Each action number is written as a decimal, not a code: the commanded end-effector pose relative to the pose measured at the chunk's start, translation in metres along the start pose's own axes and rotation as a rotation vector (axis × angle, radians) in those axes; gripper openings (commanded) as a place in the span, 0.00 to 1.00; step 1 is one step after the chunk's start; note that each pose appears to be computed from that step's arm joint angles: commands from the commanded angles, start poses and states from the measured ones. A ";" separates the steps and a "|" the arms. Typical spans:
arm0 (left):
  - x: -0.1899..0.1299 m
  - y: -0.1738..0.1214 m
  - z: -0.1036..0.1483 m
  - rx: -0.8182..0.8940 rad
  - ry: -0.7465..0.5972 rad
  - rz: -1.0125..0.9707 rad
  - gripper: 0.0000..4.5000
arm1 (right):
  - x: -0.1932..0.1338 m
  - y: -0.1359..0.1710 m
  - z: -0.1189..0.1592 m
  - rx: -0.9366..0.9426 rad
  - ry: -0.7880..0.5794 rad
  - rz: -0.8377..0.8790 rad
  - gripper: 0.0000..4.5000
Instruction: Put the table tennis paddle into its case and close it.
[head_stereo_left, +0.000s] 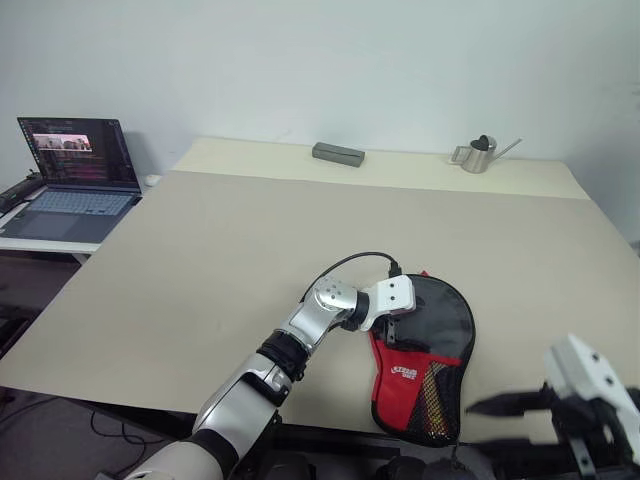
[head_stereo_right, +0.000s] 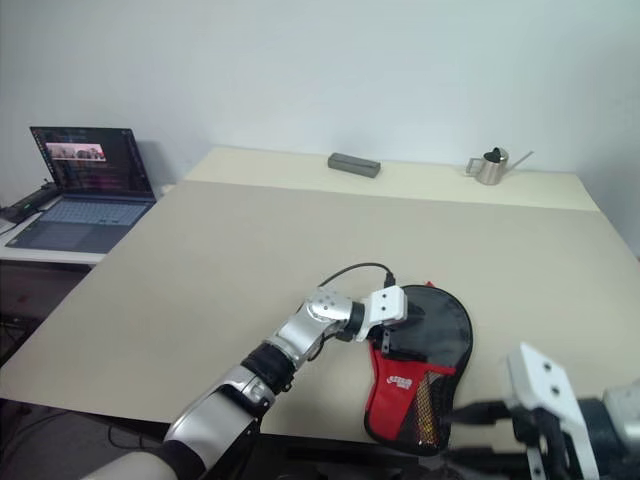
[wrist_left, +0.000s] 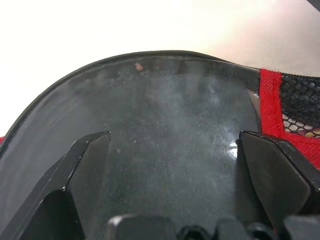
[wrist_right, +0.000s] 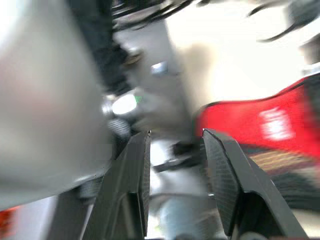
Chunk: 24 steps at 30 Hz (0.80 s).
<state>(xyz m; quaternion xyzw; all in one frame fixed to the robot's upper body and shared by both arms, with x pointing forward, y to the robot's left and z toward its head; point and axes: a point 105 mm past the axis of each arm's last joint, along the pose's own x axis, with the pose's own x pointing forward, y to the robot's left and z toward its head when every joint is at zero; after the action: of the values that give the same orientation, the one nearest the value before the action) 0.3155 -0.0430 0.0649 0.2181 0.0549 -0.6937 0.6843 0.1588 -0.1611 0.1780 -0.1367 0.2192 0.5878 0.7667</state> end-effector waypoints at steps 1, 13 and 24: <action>-0.012 -0.011 -0.018 -0.093 0.027 -0.025 1.00 | -0.009 -0.034 0.006 -0.001 -0.036 -0.111 0.40; -0.090 0.019 0.065 -0.018 -0.233 0.154 1.00 | -0.027 -0.117 0.020 -0.095 -0.135 -0.305 0.40; -0.160 0.013 0.073 0.031 -0.193 0.286 1.00 | -0.055 -0.172 0.001 -0.067 -0.146 -0.415 0.40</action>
<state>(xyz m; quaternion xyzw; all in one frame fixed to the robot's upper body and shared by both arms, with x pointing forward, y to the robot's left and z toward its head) 0.3101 0.0718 0.1786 0.1587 -0.0247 -0.6183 0.7694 0.3067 -0.2481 0.1891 -0.1450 0.1289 0.4381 0.8778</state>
